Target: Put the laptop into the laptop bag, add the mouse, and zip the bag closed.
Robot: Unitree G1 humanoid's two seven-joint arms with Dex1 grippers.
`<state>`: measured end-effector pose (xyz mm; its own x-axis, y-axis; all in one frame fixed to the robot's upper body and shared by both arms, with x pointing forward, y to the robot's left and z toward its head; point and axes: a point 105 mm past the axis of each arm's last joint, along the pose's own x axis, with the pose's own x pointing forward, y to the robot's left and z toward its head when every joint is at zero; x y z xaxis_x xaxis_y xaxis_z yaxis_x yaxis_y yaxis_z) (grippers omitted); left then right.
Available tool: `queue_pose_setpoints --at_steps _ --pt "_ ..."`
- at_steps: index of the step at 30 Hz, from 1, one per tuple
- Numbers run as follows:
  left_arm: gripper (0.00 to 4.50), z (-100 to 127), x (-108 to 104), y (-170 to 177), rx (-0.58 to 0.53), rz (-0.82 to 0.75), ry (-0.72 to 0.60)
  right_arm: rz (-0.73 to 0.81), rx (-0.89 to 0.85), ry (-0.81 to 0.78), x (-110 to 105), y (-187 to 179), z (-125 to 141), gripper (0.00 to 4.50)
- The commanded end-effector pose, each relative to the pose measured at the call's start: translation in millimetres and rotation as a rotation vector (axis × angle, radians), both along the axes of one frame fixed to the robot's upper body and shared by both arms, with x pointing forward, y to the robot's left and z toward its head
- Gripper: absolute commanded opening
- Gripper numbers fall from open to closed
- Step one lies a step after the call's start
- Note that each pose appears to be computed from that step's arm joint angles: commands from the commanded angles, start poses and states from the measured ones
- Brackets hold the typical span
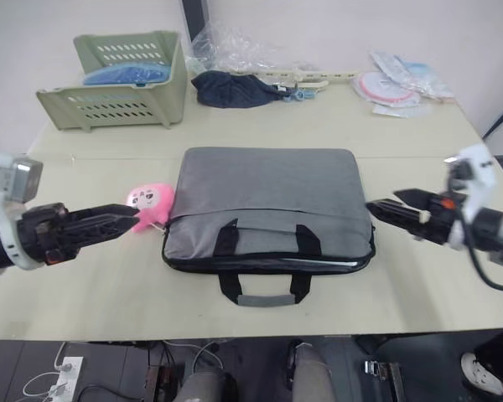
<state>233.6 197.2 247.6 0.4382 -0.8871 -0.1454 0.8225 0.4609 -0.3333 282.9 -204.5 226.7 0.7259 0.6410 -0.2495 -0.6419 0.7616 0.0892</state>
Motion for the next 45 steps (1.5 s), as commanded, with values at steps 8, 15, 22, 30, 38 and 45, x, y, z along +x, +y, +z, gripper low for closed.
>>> queue_pose_setpoints --at_steps 8,15,22,30,38,45 --pt "2.94 27.9 -16.6 8.7 0.126 -0.097 -0.095 0.132 -0.203 -0.081 -22.8 17.7 21.0 4.5" --pt "2.94 33.3 -12.9 21.7 0.134 -0.084 -0.114 0.141 -0.21 -0.097 -23.8 15.4 29.7 4.5" --pt "3.11 21.0 -4.1 20.3 0.113 -0.072 -0.102 0.108 -0.126 -0.188 2.1 33.2 35.9 3.68" --pt "3.11 16.3 3.0 26.8 0.079 -0.028 -0.103 0.08 -0.023 -0.244 34.1 53.9 29.8 0.03" --pt "3.11 10.2 15.0 39.7 0.023 0.079 -0.115 0.126 0.015 -0.291 53.4 86.9 14.7 0.03" --pt "3.11 10.2 31.4 46.2 -0.036 0.191 -0.172 0.234 0.01 -0.333 58.4 130.5 -9.4 0.03"
